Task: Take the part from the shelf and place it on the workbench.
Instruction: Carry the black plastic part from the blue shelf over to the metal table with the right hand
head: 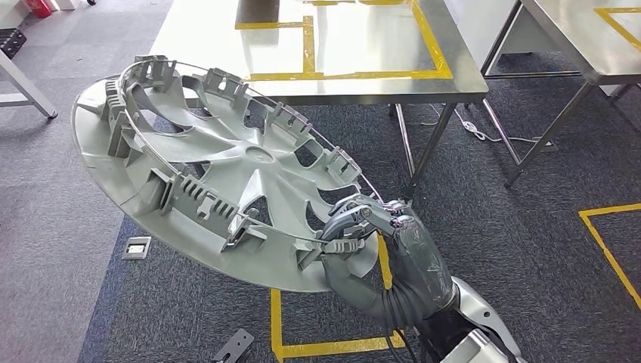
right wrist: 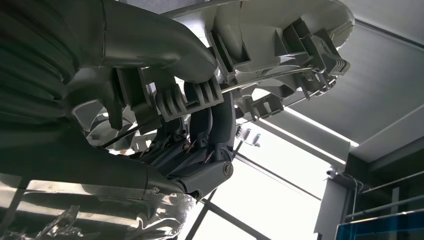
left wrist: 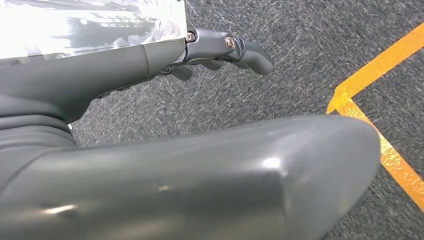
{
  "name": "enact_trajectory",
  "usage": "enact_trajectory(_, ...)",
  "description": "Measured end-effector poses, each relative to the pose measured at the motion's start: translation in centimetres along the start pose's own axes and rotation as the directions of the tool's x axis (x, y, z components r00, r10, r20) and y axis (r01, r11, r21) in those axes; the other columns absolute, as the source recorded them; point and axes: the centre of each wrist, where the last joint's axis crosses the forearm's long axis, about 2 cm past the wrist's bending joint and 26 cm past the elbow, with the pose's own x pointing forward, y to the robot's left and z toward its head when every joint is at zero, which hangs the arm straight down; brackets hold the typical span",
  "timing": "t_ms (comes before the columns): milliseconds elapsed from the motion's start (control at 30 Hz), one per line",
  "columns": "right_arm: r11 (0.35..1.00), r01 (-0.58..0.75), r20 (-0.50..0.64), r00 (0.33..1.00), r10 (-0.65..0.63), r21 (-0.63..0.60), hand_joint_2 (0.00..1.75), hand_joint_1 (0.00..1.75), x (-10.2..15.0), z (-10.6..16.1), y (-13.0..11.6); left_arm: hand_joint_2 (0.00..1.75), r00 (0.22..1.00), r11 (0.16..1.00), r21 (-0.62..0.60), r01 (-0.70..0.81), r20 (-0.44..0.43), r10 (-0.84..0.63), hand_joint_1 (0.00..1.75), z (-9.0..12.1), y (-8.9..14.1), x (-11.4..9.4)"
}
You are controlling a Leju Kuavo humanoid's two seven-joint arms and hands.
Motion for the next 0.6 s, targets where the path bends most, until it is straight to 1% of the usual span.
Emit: enact_trajectory(600, 1.0, -0.008, 0.002, 1.0, 0.008, -0.001, 1.75, 1.75, 0.01, -0.04, -0.38, 1.75, 1.0, 1.0, -0.005, 0.0, 0.005, 0.0, 0.0, -0.08, 0.11, 0.37)
